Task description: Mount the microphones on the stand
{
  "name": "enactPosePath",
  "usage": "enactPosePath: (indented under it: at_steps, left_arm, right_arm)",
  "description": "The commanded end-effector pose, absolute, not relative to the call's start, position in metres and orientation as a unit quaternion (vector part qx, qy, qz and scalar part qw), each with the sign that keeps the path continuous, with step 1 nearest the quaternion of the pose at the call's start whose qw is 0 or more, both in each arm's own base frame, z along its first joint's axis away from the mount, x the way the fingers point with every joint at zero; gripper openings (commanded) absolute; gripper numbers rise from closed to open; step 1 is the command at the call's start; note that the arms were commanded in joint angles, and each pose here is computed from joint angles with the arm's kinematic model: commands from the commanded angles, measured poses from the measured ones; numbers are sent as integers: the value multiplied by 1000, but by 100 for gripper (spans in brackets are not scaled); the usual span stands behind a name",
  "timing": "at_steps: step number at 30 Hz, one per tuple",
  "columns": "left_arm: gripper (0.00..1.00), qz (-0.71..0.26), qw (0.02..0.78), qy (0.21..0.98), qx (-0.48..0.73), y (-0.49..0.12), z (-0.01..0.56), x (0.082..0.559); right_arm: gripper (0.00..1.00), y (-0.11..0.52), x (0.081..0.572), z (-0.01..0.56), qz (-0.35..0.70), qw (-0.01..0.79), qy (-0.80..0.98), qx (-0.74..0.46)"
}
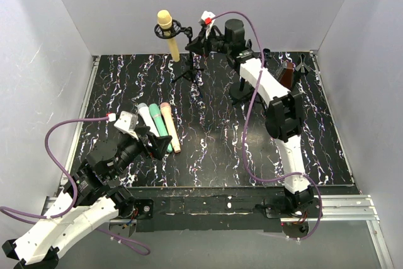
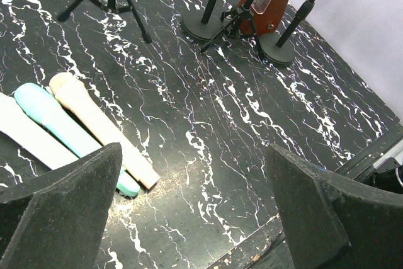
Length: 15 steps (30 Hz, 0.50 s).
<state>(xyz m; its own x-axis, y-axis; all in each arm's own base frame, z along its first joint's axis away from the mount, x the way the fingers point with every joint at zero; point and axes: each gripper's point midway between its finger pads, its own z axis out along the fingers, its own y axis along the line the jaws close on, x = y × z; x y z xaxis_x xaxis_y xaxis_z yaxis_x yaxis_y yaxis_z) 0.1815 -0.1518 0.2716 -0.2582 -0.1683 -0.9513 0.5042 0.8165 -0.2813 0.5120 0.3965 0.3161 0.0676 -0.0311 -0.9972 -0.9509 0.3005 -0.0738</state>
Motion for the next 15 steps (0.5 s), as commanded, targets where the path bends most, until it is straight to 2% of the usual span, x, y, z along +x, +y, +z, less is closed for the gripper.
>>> enactPosePath:
  at_steps: [1,9,12,15]
  left_arm:
    - [98,-263,616,735,105,-142,284,184]
    - [98,-268,610,739,100,-139,279,179]
    - [98,-272,611,737,96,-137,277,177]
    - [98,-276,611,736,92,-136,277,176]
  right_arm:
    - [1,413,522,359,363,659,499,-430]
    - [1,414,533,322,365,647,525,-415]
    - [12,413,526,312,372,636,532,-417]
    - [18,411,520,304,376,627,536,-423]
